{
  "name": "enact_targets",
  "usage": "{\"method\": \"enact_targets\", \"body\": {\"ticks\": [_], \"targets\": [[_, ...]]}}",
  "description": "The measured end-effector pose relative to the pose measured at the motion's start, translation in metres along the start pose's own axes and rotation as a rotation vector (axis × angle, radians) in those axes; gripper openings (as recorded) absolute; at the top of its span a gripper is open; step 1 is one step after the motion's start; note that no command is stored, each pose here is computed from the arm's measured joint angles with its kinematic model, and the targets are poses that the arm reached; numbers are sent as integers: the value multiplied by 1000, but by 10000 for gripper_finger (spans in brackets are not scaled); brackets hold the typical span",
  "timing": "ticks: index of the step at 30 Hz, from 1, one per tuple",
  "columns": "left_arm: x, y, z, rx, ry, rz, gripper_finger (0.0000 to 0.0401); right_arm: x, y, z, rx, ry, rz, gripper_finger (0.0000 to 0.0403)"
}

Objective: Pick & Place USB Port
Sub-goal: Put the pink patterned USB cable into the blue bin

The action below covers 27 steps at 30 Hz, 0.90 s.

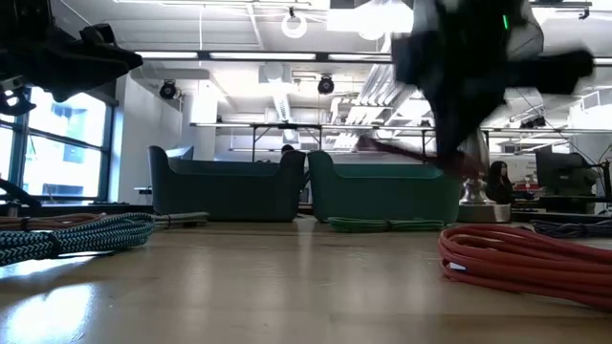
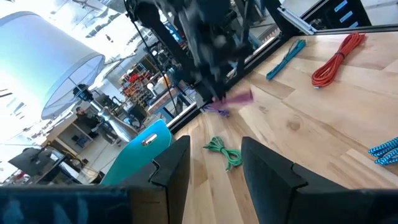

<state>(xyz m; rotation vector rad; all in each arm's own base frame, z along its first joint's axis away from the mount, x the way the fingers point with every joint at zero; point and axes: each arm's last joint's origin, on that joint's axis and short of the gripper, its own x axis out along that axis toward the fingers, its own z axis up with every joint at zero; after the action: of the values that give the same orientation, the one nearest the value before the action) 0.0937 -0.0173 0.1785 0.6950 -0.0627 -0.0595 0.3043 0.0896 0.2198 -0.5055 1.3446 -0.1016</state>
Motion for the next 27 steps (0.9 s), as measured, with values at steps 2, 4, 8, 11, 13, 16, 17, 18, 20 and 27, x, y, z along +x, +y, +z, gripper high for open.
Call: {"method": "enact_targets", "body": {"ticks": [2,4,8,11,13,16,17,18,20,27], "targets": [[0,0,0,0,0,0,140,-20,-4,10,-2,-46,-81,1],[0,0,0,0,0,1,140,-38,-11,19,-1,-102,-156,0],[0,0,0,-1,-1,3,140,-67,-31,35,16,-206,-287,1],[0,0,0,-4,-3,0,140,-82,-48,43,35,-247,-370,1],[0,0,0,-4,-3,-1,140,-88,-61,44,52,-245,-418,1],[0,0,0,-4,-3,-4,140,-89,-82,44,90,-228,-472,1],[0,0,0,-4,-3,-4,140,-88,-88,44,102,-220,-480,1],[0,0,0,-4,-3,-5,140,-87,-95,43,119,-213,-480,1],[0,0,0,-4,-4,-5,140,-82,-105,42,140,-202,-452,1],[-1,16,19,-166,-242,173,140,-70,-110,52,84,-329,-292,1]]}}
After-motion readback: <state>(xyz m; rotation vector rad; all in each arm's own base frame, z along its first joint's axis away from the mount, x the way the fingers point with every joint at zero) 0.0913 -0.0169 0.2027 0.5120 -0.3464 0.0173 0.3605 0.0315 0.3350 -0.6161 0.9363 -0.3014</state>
